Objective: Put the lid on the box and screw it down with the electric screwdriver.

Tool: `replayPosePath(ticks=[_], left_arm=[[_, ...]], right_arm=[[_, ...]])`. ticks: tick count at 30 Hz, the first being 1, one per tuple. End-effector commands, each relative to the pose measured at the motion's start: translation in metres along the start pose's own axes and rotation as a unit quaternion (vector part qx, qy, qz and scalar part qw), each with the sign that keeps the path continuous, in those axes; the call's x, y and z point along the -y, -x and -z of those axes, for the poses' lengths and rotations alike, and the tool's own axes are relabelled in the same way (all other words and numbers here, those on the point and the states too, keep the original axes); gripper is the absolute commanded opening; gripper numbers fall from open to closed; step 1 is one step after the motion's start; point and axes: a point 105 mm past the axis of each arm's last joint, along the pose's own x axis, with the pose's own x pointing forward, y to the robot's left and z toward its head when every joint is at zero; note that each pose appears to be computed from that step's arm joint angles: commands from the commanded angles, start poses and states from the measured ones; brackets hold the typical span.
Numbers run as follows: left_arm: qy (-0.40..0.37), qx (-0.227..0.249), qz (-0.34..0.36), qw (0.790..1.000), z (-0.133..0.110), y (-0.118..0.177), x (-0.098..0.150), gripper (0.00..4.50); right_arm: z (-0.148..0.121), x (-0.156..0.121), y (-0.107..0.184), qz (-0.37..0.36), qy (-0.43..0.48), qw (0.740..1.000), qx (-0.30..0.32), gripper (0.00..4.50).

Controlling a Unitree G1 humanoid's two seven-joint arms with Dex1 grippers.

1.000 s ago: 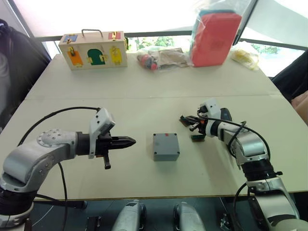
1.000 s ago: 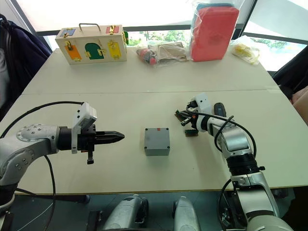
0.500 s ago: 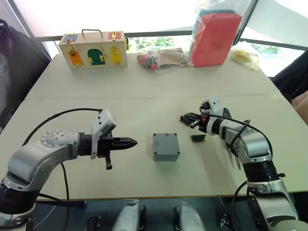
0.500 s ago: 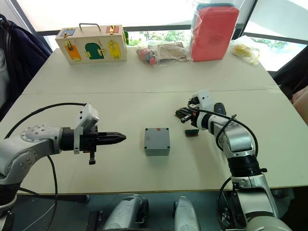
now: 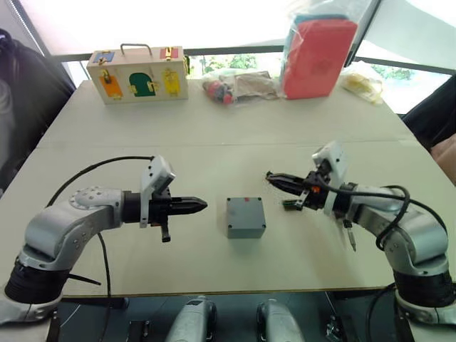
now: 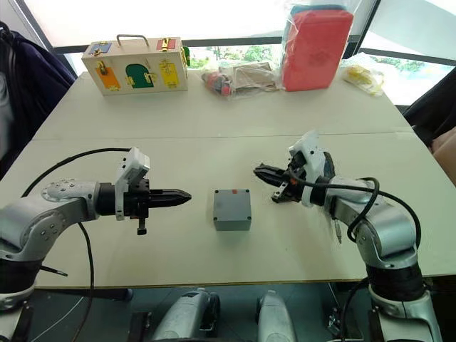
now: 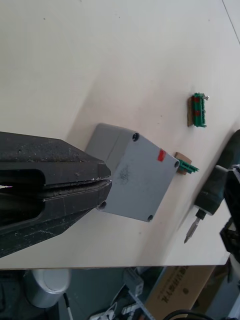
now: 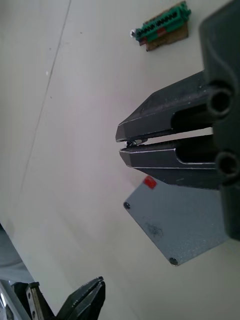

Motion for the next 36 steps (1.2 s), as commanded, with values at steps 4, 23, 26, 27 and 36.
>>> replayPosePath(ticks=[4,23,26,27,36], left_arm=[[-0.03,0.003,0.003,1.0,-0.003,-0.005,0.001,0.0],[-0.035,0.001,-0.002,0.999,0.0,-0.009,-0.002,0.0],[-0.034,0.001,-0.002,0.999,0.001,-0.009,-0.002,0.0],[-0.034,0.001,-0.002,0.999,0.001,-0.01,-0.002,0.0],[-0.035,0.002,0.0,0.999,0.003,-0.01,-0.003,0.0]], right_arm=[[0.009,-0.01,-0.006,-0.008,0.005,1.0,0.011,0.1],[0.01,-0.008,-0.009,-0.009,0.004,1.0,0.014,0.1],[0.008,-0.011,-0.008,-0.019,0.001,1.0,0.019,0.1],[0.008,-0.011,-0.008,-0.02,0.001,1.0,0.019,0.1],[0.005,-0.009,-0.007,-0.015,0.002,1.0,0.024,0.1]])
